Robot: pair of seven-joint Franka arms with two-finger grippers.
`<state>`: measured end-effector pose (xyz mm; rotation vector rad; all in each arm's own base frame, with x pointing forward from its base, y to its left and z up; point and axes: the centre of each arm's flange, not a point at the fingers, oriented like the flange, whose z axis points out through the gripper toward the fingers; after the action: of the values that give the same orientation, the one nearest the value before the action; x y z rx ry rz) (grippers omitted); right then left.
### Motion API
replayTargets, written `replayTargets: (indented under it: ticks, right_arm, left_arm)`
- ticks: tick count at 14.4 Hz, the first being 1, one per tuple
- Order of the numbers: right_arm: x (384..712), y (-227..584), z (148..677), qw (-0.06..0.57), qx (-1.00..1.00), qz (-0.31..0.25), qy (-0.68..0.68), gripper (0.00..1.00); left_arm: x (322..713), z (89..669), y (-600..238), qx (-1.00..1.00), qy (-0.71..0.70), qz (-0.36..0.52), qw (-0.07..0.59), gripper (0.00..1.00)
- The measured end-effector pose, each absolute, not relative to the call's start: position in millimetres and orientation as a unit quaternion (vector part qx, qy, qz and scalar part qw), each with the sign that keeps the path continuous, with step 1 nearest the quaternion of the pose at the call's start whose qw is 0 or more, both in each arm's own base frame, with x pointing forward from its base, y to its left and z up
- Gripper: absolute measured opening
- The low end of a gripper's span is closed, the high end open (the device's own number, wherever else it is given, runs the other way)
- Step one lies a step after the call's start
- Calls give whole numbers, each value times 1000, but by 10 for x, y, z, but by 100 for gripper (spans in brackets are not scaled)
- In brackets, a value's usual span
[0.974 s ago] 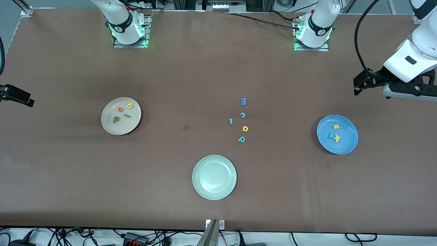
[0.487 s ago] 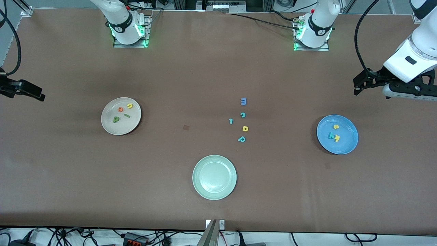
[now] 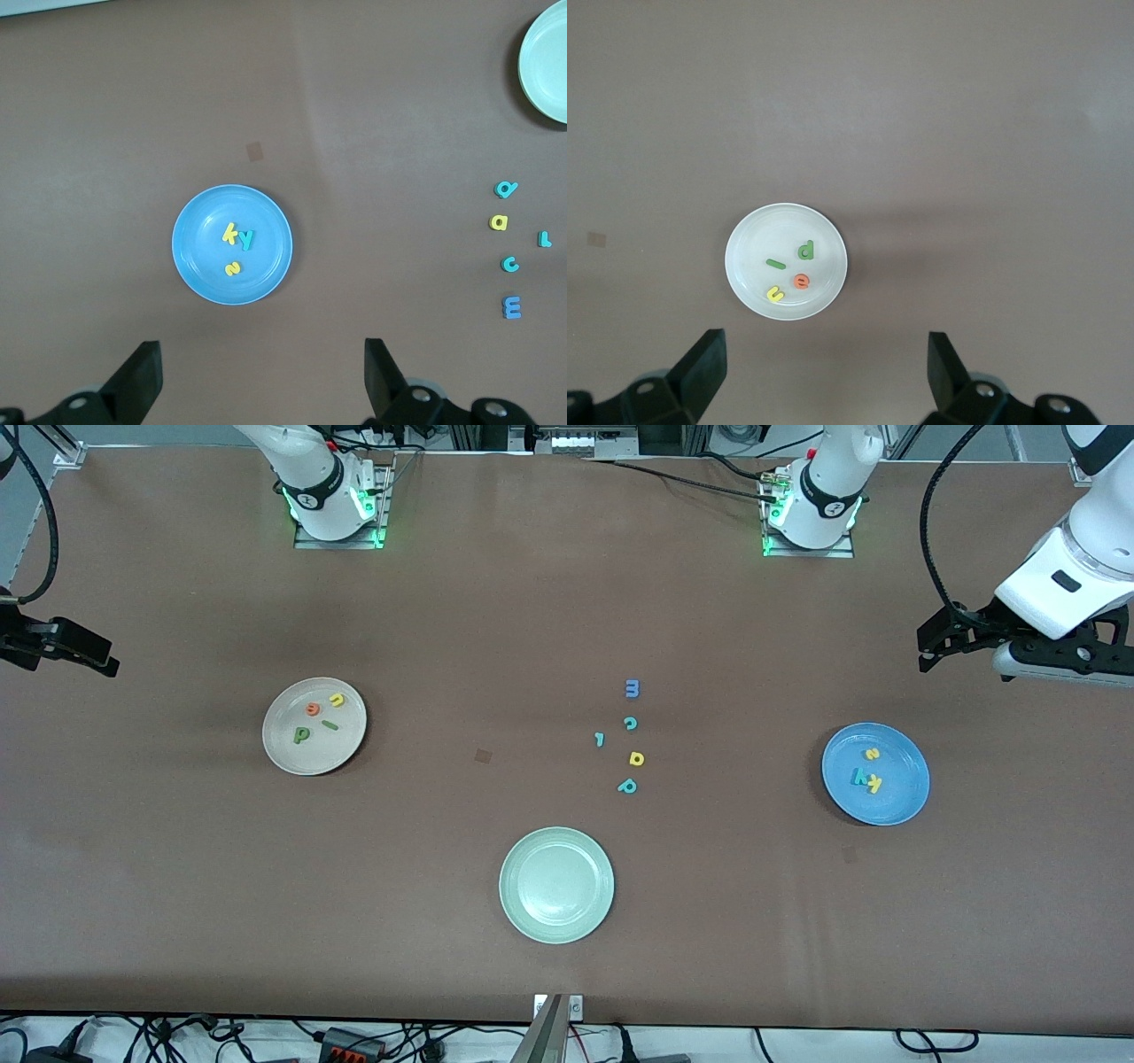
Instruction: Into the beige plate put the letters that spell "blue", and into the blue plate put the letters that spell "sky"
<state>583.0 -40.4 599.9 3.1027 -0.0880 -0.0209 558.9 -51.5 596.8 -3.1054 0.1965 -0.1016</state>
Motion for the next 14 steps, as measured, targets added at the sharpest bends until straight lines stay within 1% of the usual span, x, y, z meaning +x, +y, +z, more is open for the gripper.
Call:
replayTargets:
  ticks: [14]
  right_arm:
    - [5722, -403, 5980, 18, 1000, -13, -13, 100]
  left_arm:
    - [5589, 5968, -511, -997, 63, -33, 14, 100]
